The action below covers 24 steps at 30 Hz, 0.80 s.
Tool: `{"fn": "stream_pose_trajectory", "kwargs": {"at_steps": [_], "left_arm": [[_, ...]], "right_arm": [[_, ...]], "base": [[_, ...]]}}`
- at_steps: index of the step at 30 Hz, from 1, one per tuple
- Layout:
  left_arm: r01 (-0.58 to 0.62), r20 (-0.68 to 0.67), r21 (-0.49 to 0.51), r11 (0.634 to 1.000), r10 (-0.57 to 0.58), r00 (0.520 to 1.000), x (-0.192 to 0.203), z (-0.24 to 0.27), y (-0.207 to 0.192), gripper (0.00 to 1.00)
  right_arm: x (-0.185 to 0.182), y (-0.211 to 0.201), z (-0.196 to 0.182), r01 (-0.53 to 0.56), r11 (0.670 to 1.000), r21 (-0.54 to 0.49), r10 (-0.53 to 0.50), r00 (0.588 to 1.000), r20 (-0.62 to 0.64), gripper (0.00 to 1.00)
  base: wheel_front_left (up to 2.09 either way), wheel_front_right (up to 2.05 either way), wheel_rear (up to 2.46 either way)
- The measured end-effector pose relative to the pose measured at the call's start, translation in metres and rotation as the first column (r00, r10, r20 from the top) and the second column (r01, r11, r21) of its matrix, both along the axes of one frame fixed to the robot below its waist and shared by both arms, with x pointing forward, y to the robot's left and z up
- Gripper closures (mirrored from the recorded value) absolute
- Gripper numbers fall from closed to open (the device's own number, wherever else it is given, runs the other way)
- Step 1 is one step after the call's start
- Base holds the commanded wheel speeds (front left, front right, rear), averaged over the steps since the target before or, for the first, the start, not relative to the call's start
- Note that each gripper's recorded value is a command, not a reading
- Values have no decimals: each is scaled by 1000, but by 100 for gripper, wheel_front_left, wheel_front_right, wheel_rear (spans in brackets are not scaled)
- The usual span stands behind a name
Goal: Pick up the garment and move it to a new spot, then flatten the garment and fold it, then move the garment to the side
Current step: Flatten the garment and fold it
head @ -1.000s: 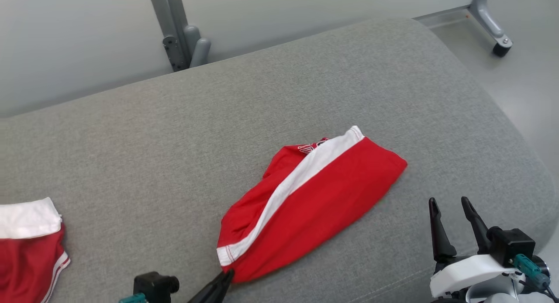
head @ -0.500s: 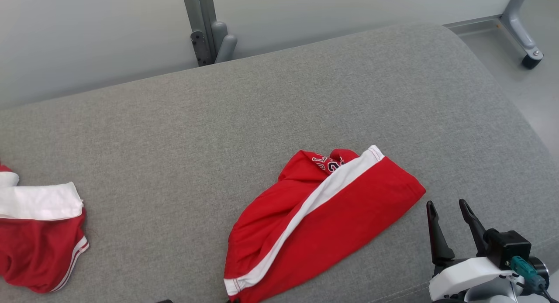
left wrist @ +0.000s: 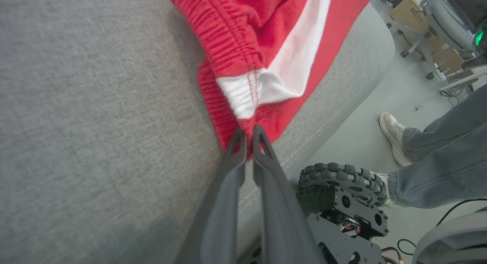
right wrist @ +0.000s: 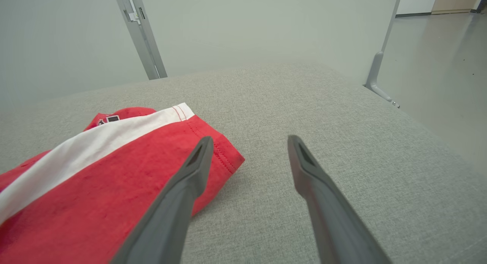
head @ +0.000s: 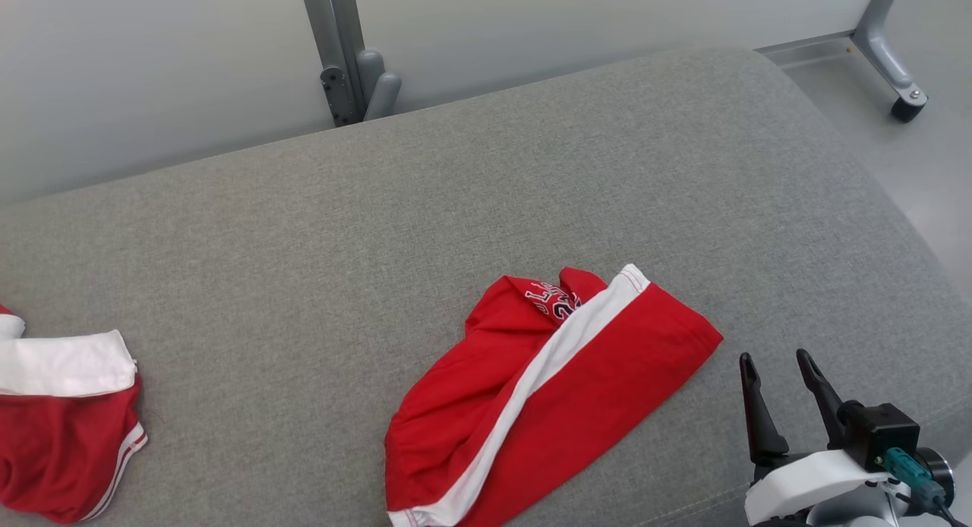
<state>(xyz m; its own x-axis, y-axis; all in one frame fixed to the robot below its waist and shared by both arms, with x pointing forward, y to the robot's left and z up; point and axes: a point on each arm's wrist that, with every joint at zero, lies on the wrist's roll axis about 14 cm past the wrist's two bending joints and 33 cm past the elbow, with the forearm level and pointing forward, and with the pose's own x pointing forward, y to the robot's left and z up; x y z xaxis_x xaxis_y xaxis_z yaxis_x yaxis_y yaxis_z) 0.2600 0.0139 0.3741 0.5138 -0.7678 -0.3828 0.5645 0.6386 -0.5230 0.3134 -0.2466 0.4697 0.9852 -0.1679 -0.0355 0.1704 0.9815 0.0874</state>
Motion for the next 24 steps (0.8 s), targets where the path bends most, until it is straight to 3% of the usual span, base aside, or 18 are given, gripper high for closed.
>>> {"fn": "stream_pose_trajectory", "kwargs": {"at_steps": [3,8,11,15,18,24], "left_arm": [[-48,-13,-21,999,48,999,14,4,4,0],[-63,-36,63,996,65,997,32,-3,30,0],[-111,-1,83,990,112,994,59,10,44,0],[-91,54,67,994,87,995,80,33,39,0],[-51,130,30,998,47,990,104,65,19,0],[159,130,30,987,-161,978,103,83,-45,0]], "right_arm": [[-2,-2,-1,7,1000,0,-7,1000,-2,0],[-7,-7,-1,26,1000,2,-26,1000,-6,0],[-9,-9,-3,37,999,4,-37,999,-10,0],[-10,-11,-3,42,999,5,-42,999,-12,0],[-10,-11,-5,44,999,5,-44,999,-18,0],[-8,-13,-4,49,999,1,-49,999,-20,0]], "base": [[0,0,0],[0,0,0],[0,0,0],[0,0,0],[0,0,0],[0,0,0]]}}
